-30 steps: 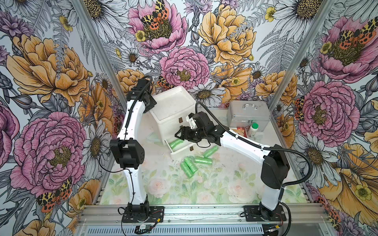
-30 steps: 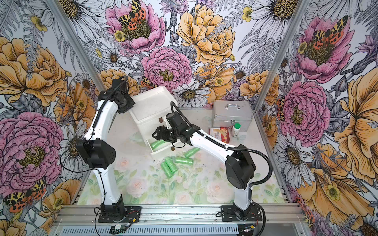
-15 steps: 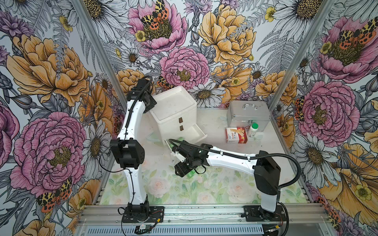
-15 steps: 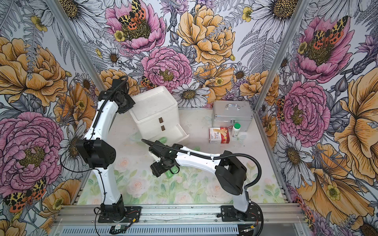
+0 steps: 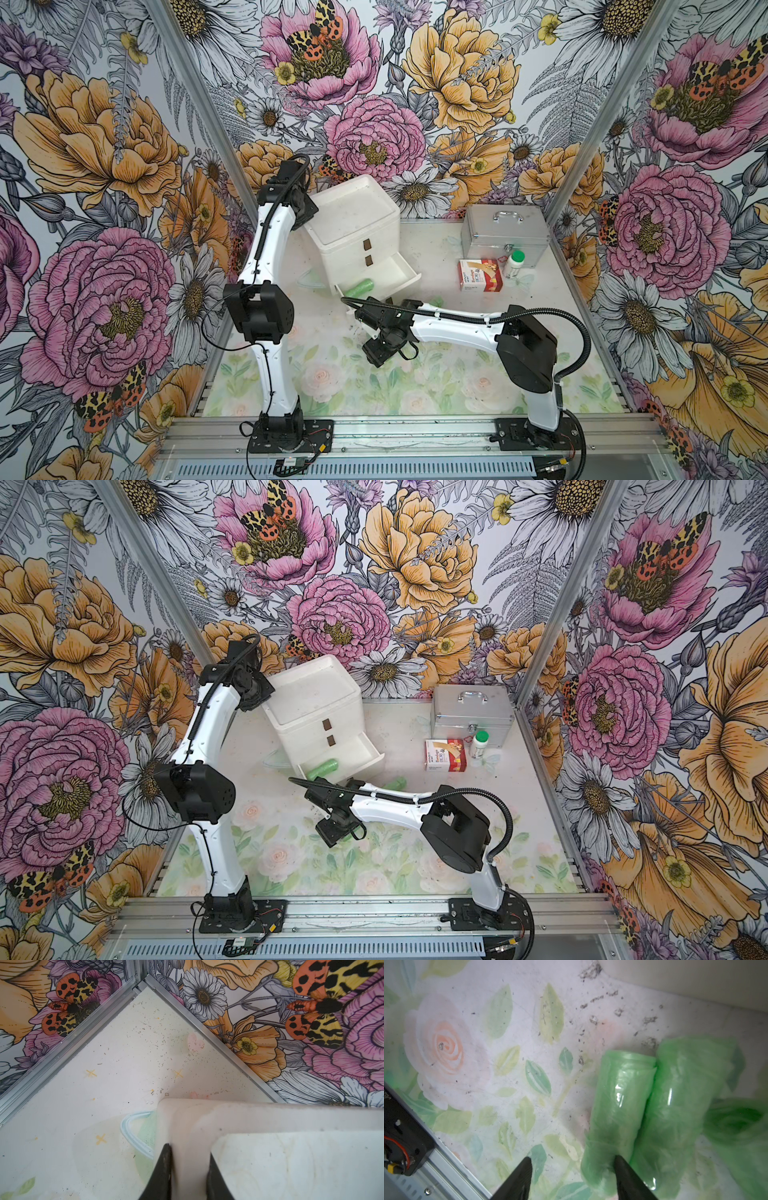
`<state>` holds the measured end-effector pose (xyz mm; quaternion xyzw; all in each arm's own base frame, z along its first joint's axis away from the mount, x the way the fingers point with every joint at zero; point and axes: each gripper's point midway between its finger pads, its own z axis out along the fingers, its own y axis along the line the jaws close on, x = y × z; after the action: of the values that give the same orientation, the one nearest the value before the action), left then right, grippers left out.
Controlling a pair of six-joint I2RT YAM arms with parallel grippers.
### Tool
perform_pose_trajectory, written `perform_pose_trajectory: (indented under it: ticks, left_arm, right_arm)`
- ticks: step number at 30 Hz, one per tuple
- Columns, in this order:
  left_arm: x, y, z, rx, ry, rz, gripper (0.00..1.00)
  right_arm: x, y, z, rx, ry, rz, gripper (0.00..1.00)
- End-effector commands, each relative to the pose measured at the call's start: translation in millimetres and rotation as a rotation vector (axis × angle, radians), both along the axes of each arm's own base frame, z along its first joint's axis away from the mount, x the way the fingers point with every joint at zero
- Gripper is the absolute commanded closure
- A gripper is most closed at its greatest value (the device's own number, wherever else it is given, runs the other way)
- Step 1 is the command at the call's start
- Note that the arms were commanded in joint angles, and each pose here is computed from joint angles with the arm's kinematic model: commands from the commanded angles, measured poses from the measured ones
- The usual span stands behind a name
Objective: Sort the rolls of trash bags by color and place them into the drawer
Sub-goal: Pick up the roll of trash bags from the center of the board.
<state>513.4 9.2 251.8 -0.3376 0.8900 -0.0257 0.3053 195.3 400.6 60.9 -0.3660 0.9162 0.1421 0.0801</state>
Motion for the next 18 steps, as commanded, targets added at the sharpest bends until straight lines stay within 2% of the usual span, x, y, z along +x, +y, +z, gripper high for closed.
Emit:
perform_pose_trajectory:
  ticks: [1,7,18]
  left_arm:
    - [1.6,-99.8,-78.7,-0.416,0.188,-0.067,1.00]
    - [1.8,-100.3,-80.3,-0.417,0.191,-0.068,1.00]
    - [-0.2,-99.2,-84.5,-0.416,0.203,-0.066,1.00]
  right_arm:
    - [11.9,9.3,10.3,0.013,-0.054,0.004,0.36]
    - [21.2,10.7,8.5,-0.003,-0.082,-0.002,0.36]
    - [44.1,5.4,-18.5,-0.060,-0.073,-0.035,0.37]
